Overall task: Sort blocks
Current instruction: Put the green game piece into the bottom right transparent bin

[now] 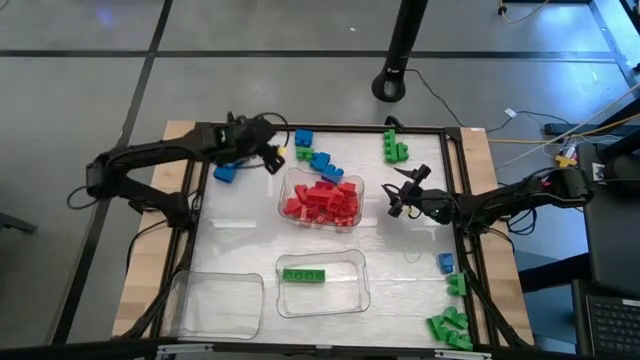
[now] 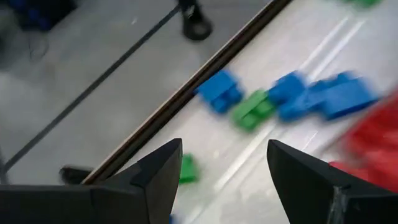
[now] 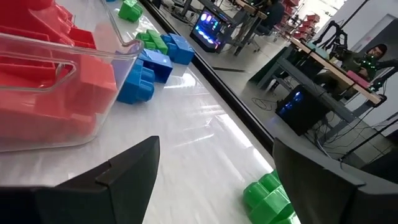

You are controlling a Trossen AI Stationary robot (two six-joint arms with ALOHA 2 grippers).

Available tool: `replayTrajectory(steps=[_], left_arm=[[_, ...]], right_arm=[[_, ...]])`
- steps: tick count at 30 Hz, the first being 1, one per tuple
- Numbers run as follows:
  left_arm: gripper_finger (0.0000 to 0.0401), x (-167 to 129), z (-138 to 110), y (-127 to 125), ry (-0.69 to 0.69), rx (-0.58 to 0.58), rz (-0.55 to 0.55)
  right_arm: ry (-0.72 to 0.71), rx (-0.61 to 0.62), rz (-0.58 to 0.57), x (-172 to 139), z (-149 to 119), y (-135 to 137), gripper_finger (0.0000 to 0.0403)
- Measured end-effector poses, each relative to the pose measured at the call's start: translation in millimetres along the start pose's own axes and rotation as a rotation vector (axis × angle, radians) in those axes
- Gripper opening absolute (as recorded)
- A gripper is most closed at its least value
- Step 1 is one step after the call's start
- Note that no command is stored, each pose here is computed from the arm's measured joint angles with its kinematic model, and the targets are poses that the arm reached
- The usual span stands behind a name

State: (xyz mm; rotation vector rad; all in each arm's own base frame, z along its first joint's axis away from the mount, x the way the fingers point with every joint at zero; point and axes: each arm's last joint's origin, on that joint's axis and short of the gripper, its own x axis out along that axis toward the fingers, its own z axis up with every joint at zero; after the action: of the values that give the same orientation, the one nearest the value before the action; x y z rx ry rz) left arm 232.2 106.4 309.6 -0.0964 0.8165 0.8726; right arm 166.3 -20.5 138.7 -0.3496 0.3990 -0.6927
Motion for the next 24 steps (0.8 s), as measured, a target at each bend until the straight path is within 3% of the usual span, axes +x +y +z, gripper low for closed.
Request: replayTrajectory(steps=[10,14,19,24], left_arm=[[0.0223,58,-15,40,0.242,0.124,0.002],[0.0223,78,-21,38,0.324,0.226,-0.016],[0.0223,102,-34,21,0.458,0.437,-0.045],[0.0223,119,-42,11,0.525,0.505,0.013]], right_arm=[[0.044,-0.015,-0.008,0,-5,1,0.0312],[0.067,0.007,0.046,0,-9,3,0.0312],[0.08,0.014,0.112,-1,-11,5,0.0312],[0.085,0.023,0.116,-1,-11,5,0.0312]])
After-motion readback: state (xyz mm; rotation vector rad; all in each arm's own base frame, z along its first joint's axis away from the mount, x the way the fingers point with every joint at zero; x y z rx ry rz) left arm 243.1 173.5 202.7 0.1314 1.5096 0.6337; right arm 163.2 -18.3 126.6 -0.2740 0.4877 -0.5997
